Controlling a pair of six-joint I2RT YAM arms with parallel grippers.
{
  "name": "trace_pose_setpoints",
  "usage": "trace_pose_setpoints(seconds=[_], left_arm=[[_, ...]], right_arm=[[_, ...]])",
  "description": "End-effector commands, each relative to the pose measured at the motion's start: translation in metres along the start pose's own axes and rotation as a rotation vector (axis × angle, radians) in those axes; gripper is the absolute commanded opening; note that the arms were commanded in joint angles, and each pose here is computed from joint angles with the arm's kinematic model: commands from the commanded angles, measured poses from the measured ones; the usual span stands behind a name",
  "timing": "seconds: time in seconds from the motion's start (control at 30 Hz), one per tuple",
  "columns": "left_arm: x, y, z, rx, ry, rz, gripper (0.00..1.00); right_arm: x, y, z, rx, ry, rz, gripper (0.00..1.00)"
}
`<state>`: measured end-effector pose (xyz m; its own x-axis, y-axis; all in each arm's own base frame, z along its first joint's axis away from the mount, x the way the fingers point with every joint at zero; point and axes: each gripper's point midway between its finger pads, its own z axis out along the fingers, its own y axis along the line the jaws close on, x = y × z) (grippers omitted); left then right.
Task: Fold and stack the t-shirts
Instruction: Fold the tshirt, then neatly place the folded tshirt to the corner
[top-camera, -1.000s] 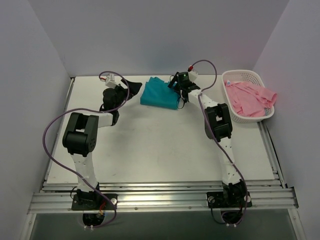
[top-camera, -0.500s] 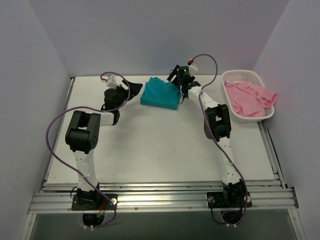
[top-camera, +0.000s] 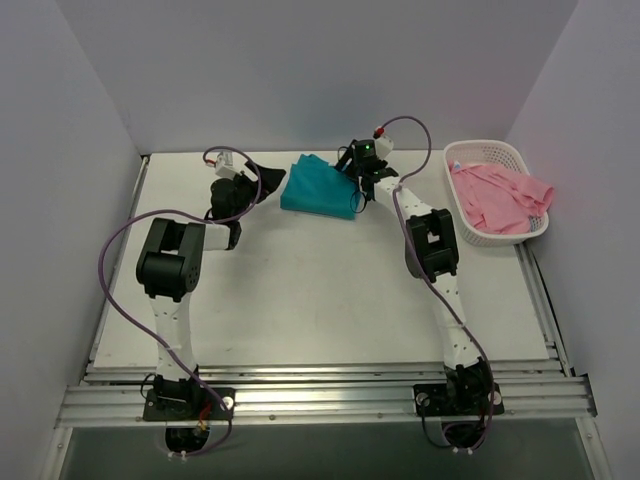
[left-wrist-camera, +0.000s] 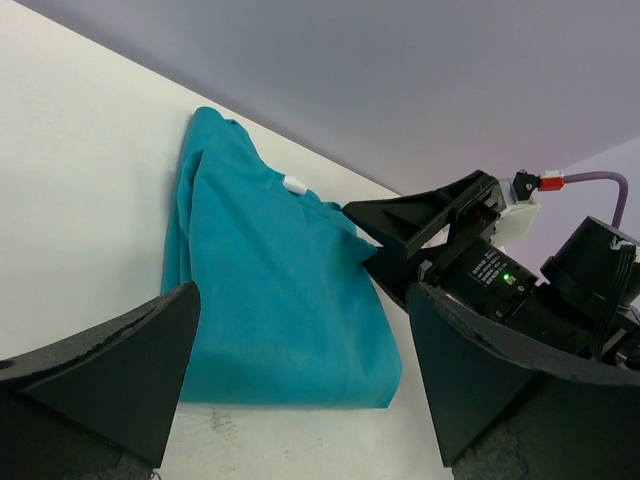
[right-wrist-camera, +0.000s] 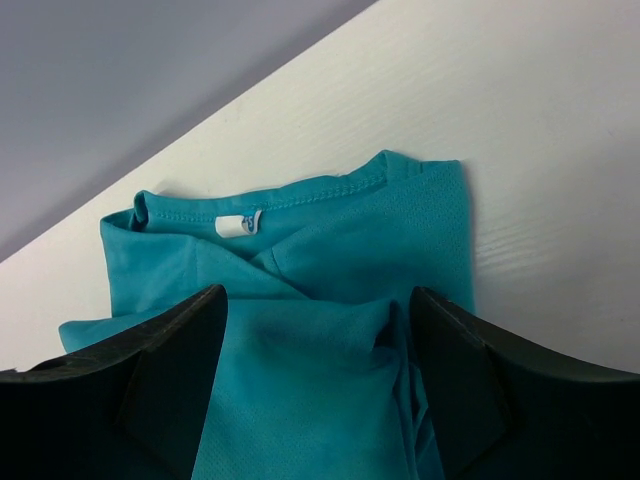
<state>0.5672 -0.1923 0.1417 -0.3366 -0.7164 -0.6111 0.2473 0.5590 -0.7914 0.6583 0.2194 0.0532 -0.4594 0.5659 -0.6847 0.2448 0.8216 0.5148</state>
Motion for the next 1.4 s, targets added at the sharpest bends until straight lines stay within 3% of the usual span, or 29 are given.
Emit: trace_pose_setpoints(seconds=[0.0,0.23,0.47,0.57,0.83,1.07,1.37], left_arm=[[-0.020,-0.023,0.007,0.092,-0.051,0.015,0.94],[-0.020,-0.022,0.007,0.092,-0.050,0.012,0.94],[-0.020,-0.021,0.006,0.093,-0.051,0.011,0.94],[-0.018,-0.020,0.006,0.094,-0.048,0.006,0.94],[-0.012,-0.013,0.007,0.092,-0.044,0.000,0.94],[-0.008,-0.008,0.011,0.097,-0.031,0.006,0.94],[-0.003,0.002,0.018,0.094,-0.018,0.014,0.94]], right_arm=[[-0.012,0.011,-0.007,-0.016,-0.029,-0.005,0.67],[-0.006,0.008,-0.007,-0.002,-0.021,-0.008,0.34],[0.000,0.004,-0.007,0.012,-0.010,-0.009,0.17],[0.001,0.001,-0.007,0.021,-0.009,-0.009,0.01],[0.001,0.017,-0.011,-0.036,-0.005,-0.005,0.00],[-0.038,0.041,-0.017,-0.121,-0.116,0.038,0.00],[-0.052,0.040,0.014,-0.224,-0.195,0.123,0.00]])
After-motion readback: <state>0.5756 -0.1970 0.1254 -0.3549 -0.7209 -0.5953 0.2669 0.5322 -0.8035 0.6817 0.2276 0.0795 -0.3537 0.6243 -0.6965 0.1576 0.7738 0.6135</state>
